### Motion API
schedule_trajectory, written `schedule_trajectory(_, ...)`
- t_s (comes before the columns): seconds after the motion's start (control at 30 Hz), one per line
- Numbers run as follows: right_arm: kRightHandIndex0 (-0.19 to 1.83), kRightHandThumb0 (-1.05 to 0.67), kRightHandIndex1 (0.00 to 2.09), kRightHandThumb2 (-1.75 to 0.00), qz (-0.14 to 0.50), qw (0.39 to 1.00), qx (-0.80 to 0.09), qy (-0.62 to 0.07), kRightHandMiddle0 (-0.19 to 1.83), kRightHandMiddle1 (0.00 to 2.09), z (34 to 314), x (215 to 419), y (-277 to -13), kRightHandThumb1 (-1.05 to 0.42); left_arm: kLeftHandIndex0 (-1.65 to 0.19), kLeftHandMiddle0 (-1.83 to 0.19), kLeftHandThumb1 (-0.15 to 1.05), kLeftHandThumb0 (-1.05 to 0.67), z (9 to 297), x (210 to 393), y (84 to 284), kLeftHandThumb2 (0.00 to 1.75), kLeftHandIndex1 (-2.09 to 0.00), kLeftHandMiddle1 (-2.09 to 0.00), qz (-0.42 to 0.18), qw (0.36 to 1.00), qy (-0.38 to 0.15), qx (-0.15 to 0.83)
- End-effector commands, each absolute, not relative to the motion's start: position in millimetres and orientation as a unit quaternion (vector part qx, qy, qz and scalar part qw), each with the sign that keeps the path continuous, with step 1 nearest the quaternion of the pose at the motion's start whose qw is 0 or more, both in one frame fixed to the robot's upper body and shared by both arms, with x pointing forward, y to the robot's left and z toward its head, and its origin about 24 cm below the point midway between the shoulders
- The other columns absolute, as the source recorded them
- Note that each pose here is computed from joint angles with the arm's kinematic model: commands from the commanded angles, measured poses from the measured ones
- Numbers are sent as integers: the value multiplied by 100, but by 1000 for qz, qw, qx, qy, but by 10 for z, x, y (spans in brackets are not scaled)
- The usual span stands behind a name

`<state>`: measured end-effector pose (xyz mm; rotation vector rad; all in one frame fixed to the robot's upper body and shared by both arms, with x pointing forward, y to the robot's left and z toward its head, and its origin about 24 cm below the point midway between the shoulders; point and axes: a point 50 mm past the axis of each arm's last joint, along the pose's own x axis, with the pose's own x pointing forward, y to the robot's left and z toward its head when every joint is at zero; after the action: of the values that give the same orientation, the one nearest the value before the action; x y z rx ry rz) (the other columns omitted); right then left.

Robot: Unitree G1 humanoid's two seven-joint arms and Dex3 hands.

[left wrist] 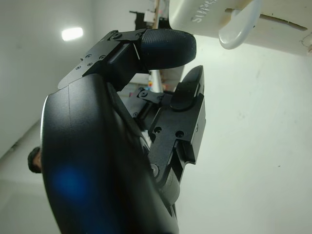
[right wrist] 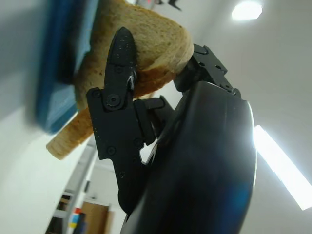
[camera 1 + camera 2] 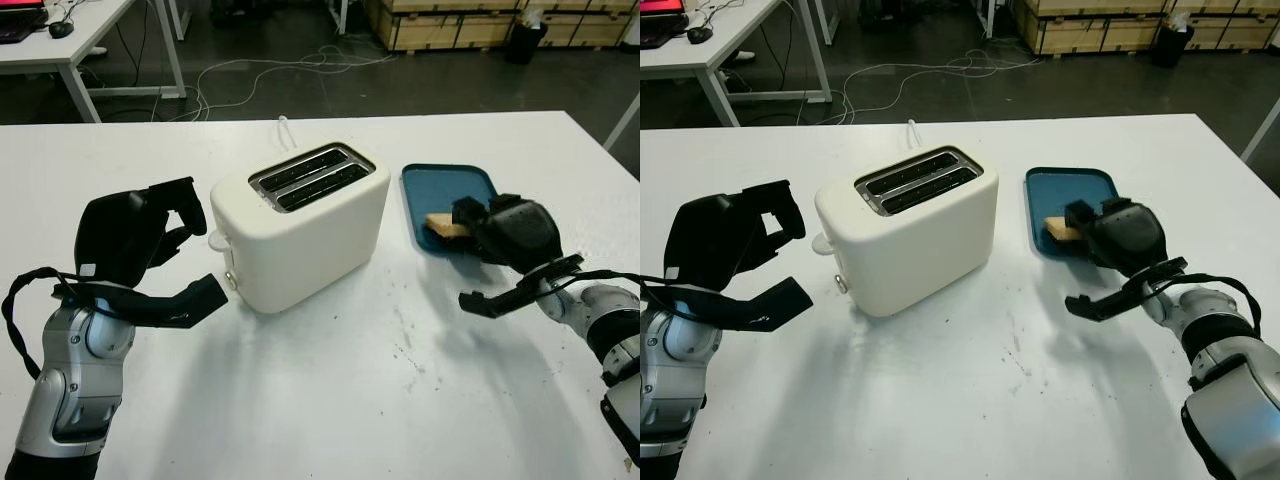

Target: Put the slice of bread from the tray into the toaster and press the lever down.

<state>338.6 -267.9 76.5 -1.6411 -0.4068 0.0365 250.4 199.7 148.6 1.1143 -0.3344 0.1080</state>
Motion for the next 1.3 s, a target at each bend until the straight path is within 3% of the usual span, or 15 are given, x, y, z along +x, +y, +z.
schedule_trajectory(0.0,76,-47,175,-55,9,668,-717,-199,43,175,893,3431,-2664,-92,-78,-92,90,11,1496,2498,2003,0,-165,-175,56,829,-164,532)
schedule_trajectory(0.2,77,-44,175,-52,22,668,-719,-194,45,175,950,3457,-2650,-92,-78,-92,90,10,1502,2508,1994,0,-165,-175,57,827,-167,534)
schedule_trajectory(0.4,77,-46,175,-51,38,660,-726,-191,46,175,1220,3538,-2645,-92,-78,-92,90,11,1501,2513,1989,0,-165,-175,57,828,-166,533)
schedule_trajectory(0.6,76,-48,175,-53,23,696,-673,-248,44,175,1756,3618,-2608,-92,-77,-92,90,11,1507,2511,1994,0,-166,-175,57,827,-167,533)
schedule_trajectory(0.73,75,-43,175,-42,17,726,-629,-278,47,175,2193,3696,-2547,-92,-77,-92,90,11,1507,2513,2000,0,-166,-175,57,827,-166,534)
schedule_trajectory(0.8,74,-43,172,-38,19,744,-603,-287,59,155,2412,3740,-2498,-92,-77,-92,90,12,1506,2513,2002,0,-165,-175,57,828,-166,533)
schedule_trajectory(0.93,79,-41,174,-31,39,775,-552,-304,56,173,2846,3804,-2338,-92,-77,-93,90,12,1505,2512,2005,0,-166,-175,56,828,-166,532)
schedule_trajectory(1.07,83,-38,175,-26,66,783,-521,-334,61,174,3223,3819,-2137,-92,-77,-92,90,11,1503,2512,2011,0,-165,-175,56,827,-165,534)
schedule_trajectory(1.27,99,-47,175,-25,108,785,-486,-367,80,175,3552,3843,-1772,-92,-79,-92,89,11,1511,2510,2013,0,-163,-175,58,823,-168,539)
